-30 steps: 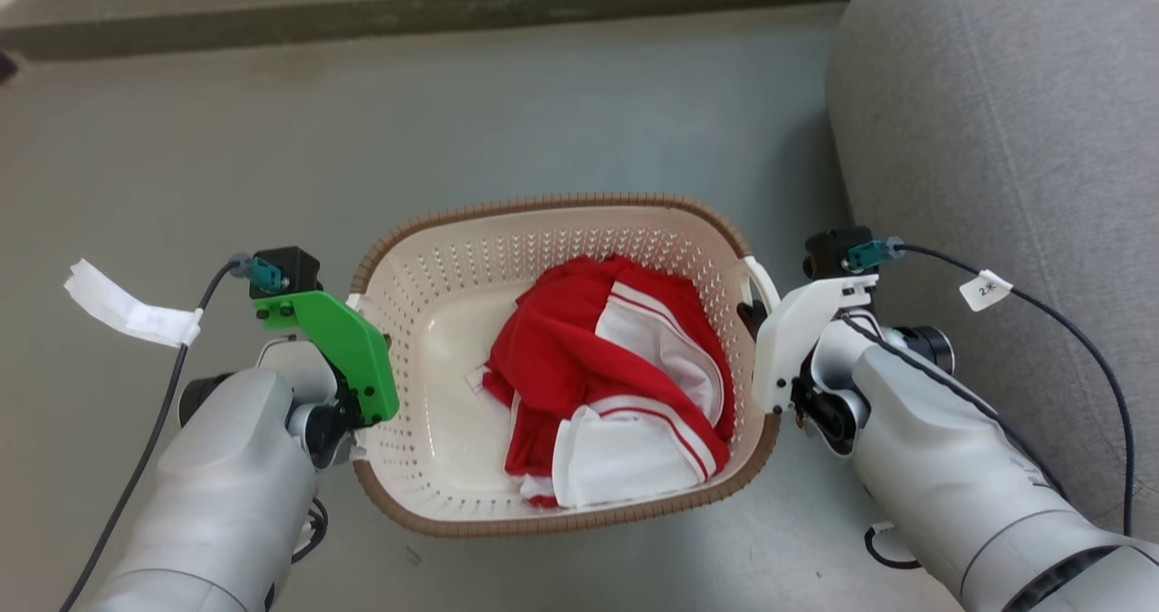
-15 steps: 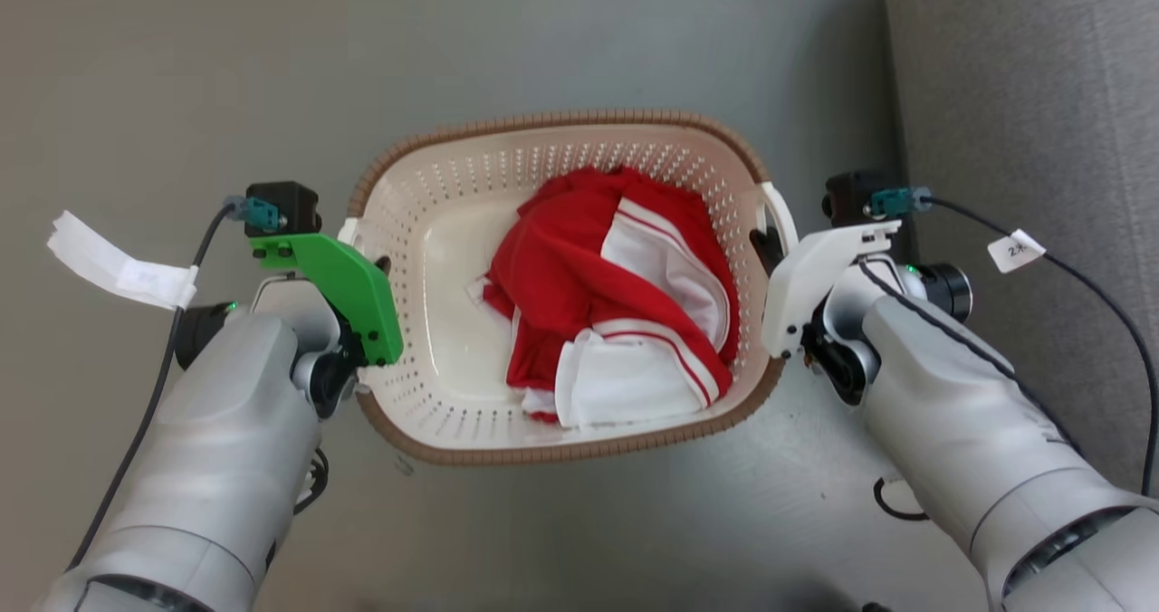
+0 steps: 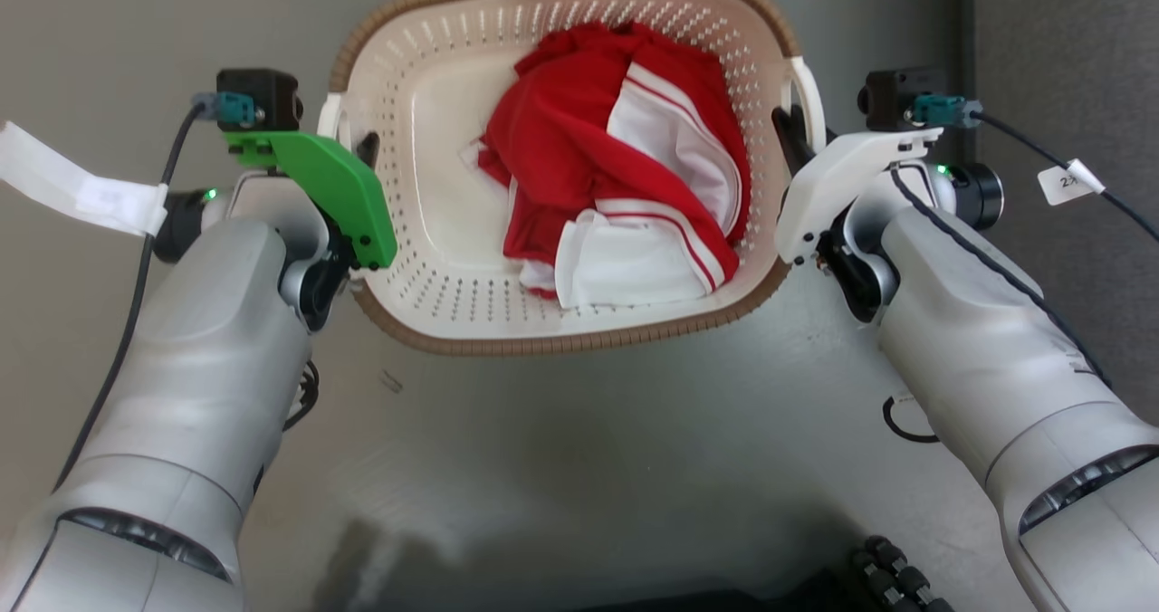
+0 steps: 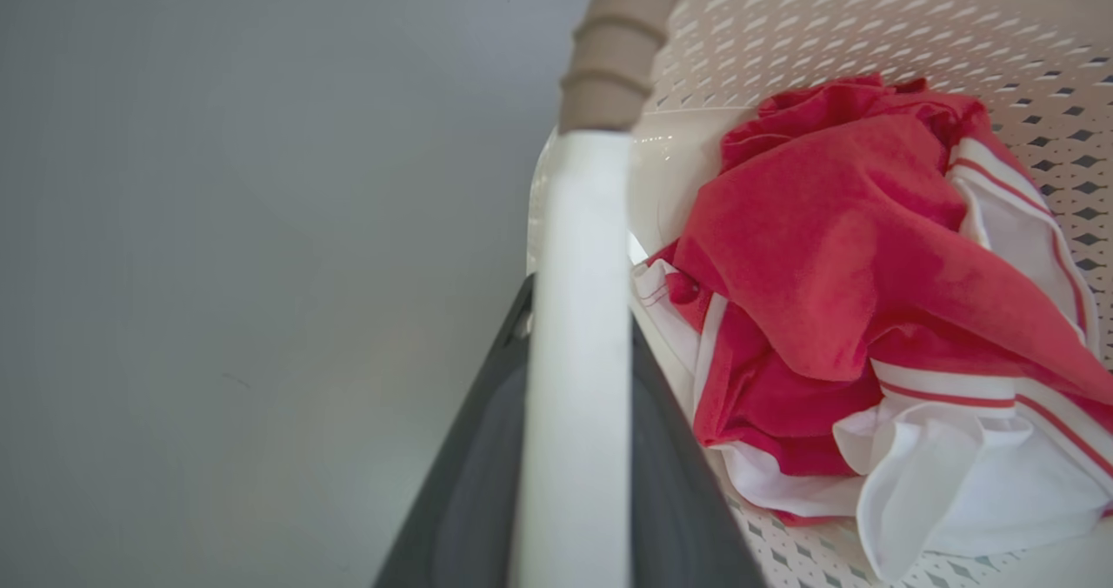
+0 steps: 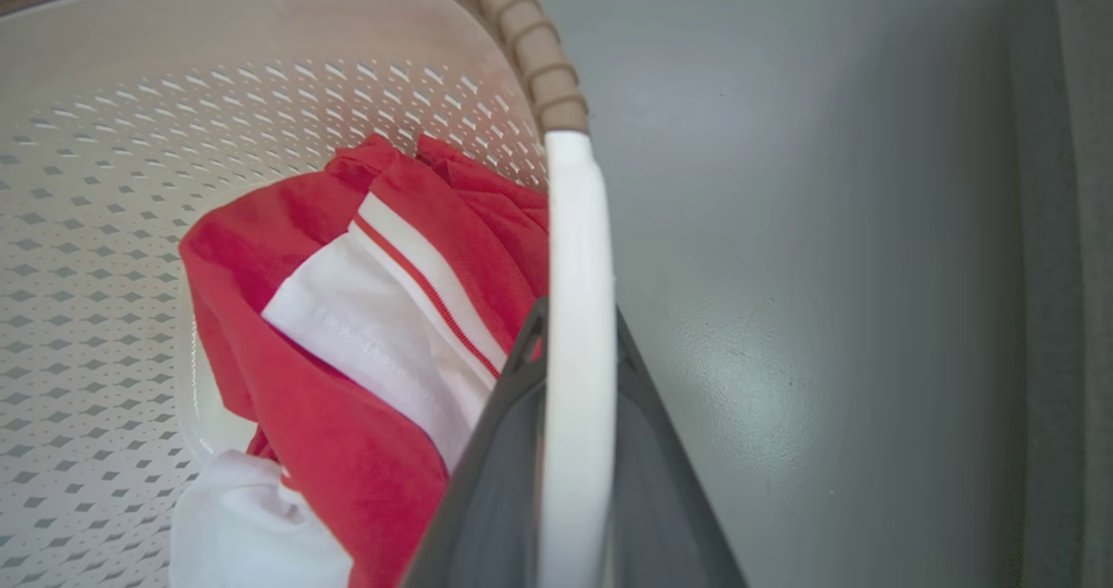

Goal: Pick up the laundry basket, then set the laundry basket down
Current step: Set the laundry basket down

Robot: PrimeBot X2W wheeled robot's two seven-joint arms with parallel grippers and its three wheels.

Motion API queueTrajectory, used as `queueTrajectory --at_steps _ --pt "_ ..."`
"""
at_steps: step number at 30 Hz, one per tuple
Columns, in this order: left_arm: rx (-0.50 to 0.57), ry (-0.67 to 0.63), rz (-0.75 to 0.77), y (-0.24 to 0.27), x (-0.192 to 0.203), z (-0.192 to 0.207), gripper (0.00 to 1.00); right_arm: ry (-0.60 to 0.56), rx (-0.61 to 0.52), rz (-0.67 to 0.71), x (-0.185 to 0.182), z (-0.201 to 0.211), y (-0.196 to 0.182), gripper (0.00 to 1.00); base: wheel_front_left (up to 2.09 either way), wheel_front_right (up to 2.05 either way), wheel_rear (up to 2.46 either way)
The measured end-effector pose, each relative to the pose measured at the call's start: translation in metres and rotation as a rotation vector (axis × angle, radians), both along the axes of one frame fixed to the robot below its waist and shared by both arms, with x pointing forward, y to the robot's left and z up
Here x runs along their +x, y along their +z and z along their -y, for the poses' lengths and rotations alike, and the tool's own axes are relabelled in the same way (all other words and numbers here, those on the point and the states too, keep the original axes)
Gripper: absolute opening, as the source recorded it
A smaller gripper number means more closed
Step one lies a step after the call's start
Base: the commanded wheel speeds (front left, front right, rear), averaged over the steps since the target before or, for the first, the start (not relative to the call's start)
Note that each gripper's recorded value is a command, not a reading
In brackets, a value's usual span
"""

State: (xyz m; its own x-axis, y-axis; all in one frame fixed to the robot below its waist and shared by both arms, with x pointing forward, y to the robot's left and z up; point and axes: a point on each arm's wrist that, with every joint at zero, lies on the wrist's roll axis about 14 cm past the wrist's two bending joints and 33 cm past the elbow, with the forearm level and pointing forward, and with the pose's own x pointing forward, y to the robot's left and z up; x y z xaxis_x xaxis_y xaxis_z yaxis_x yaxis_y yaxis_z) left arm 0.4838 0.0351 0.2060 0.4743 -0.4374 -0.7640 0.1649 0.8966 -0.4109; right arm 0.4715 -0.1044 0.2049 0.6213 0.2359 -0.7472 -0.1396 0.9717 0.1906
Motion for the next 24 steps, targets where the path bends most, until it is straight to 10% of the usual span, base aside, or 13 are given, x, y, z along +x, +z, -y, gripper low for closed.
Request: queueTrajectory --at_steps 24 --pt "0.025 -0.021 -0.072 -0.075 -0.018 -0.002 0.00 -0.029 0.008 -0.130 -0.027 -0.001 -0.079 0.00 0.00 0.00 0.00"
